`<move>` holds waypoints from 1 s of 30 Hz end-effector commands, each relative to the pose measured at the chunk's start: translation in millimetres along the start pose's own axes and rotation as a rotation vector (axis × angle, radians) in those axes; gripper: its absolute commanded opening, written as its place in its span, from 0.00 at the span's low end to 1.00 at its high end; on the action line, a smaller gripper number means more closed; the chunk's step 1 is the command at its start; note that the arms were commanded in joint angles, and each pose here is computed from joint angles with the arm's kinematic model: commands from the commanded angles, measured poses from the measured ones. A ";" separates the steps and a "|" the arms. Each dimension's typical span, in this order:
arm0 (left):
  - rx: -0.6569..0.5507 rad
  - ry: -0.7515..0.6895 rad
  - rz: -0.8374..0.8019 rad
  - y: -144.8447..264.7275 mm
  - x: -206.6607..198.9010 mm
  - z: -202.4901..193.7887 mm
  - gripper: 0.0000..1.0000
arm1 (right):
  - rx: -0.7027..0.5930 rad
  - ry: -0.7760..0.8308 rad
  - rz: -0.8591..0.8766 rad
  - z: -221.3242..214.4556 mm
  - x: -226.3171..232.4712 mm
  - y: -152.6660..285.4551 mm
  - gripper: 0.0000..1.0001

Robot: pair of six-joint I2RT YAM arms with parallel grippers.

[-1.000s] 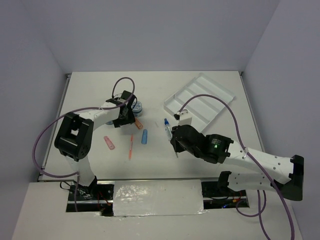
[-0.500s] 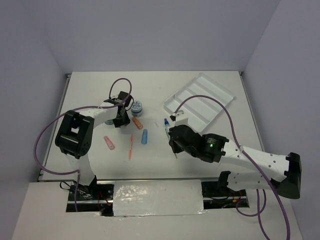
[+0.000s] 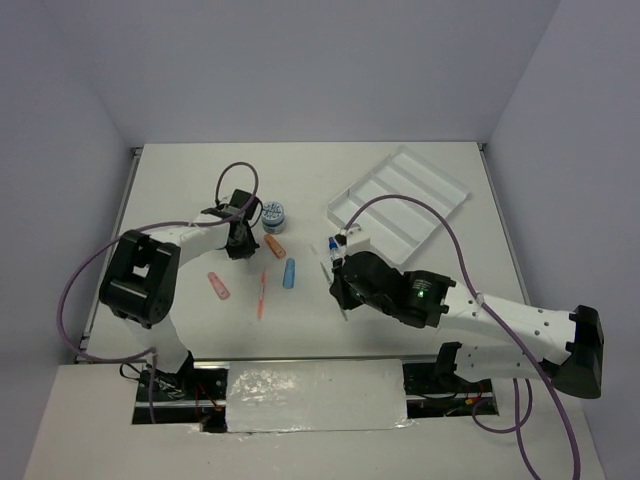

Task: Sort the stationery into containers
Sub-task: Close the pen cap on the pen.

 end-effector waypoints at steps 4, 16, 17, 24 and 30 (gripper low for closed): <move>-0.111 0.014 -0.232 68.0 -11.9 -5.6 0.00 | -0.057 -0.038 0.165 0.4 16.4 -7.3 0.00; -0.520 0.147 -0.962 214.0 -27.9 -40.8 0.00 | -0.230 -0.247 0.394 -6.4 39.9 -3.3 0.00; -0.539 0.151 -0.993 219.4 -26.6 -42.8 0.00 | -0.231 -0.243 0.429 -6.6 42.1 -0.6 0.00; -0.652 0.147 -1.221 255.3 -23.1 -52.0 0.00 | -0.282 -0.207 0.638 -6.1 59.7 18.5 0.00; -0.666 0.137 -1.270 265.7 -23.7 -53.9 0.00 | -0.301 -0.204 0.600 -6.7 58.9 17.7 0.00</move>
Point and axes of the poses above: each gripper's point midway between its finger pads, its own y axis back along the fingers, its own x axis along the line the jaws close on, z = x × y, the point moved 9 cm from there along y, back along the fingers, and after that the axes turned 6 degrees about -y, right-handed, at the moved point
